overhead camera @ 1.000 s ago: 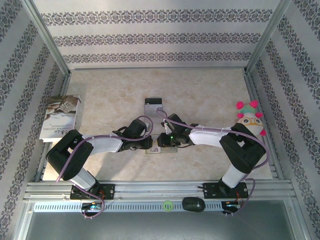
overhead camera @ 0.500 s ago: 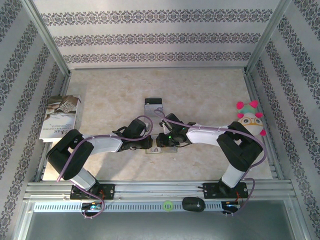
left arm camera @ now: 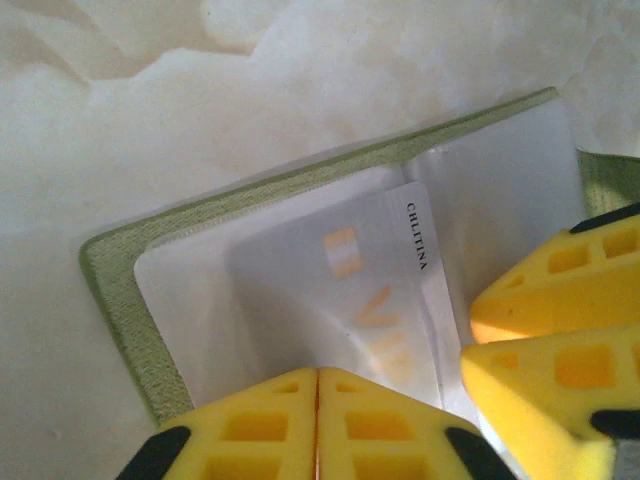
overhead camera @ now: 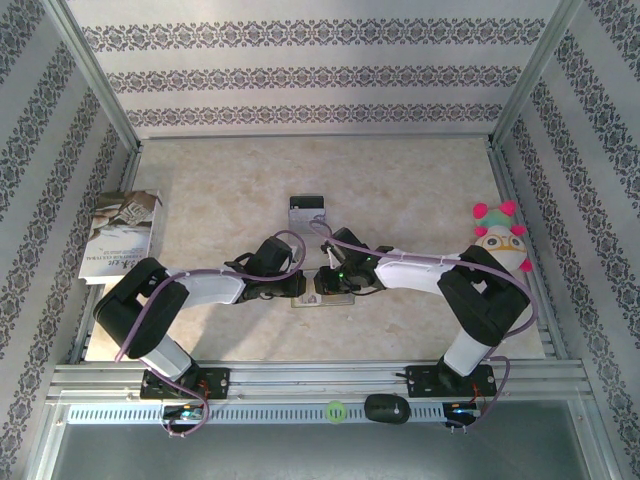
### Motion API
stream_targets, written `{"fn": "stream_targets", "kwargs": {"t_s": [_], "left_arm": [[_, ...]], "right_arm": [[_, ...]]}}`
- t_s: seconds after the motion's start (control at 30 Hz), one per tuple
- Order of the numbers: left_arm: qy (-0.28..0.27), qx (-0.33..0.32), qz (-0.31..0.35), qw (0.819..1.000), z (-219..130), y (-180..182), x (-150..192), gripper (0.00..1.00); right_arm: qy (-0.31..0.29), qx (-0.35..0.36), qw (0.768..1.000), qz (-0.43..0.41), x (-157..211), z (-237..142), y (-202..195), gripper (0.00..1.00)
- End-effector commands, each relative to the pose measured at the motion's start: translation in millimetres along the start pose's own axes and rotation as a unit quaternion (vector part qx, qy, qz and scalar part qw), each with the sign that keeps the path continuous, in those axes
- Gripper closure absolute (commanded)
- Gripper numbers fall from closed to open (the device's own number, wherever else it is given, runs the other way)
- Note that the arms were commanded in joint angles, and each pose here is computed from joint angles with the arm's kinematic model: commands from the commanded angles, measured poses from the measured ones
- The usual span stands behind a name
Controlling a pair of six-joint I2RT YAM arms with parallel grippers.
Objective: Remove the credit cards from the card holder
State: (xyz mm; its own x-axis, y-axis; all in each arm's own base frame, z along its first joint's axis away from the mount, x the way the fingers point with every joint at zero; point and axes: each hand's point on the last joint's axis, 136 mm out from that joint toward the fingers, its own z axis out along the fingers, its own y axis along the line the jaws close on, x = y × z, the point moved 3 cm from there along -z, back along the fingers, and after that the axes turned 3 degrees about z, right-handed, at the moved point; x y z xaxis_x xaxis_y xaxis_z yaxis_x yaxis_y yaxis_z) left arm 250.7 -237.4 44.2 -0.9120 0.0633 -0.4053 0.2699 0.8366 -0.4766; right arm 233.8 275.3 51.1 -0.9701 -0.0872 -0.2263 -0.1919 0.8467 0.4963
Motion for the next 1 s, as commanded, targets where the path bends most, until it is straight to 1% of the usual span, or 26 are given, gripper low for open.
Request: {"fn": "stream_targets", "kwargs": {"t_s": [0.0, 0.13, 0.3, 0.43, 0.53, 0.8, 0.97], "left_arm": [[0.022, -0.052, -0.012, 0.998, -6, 25, 19, 0.86], [0.000, -0.034, -0.005, 0.999, -18, 13, 9, 0.85], [-0.005, -0.052, 0.015, 0.999, -24, 13, 5, 0.87], [0.009, -0.087, 0.037, 0.995, -18, 18, 7, 0.90], [0.023, -0.108, 0.038, 0.993, -14, 24, 10, 0.93], [0.031, -0.083, 0.035, 0.995, 2, 15, 14, 0.92], [0.052, -0.092, 0.031, 0.994, 12, 19, 20, 0.94]], "right_arm": [[-0.008, 0.017, 1.000, 0.001, 2, -4, -7, 0.74], [-0.013, 0.009, 1.000, -0.004, 0, -4, -2, 0.74], [-0.014, 0.006, 1.000, -0.003, 0, -4, -2, 0.74], [-0.016, 0.004, 1.000, -0.002, 0, -5, -2, 0.75], [-0.022, 0.002, 1.000, -0.001, -2, -7, -1, 0.75], [-0.022, 0.001, 1.000, 0.001, -2, -6, -3, 0.75], [-0.019, -0.008, 1.000, 0.015, 0, -3, -7, 0.75]]}}
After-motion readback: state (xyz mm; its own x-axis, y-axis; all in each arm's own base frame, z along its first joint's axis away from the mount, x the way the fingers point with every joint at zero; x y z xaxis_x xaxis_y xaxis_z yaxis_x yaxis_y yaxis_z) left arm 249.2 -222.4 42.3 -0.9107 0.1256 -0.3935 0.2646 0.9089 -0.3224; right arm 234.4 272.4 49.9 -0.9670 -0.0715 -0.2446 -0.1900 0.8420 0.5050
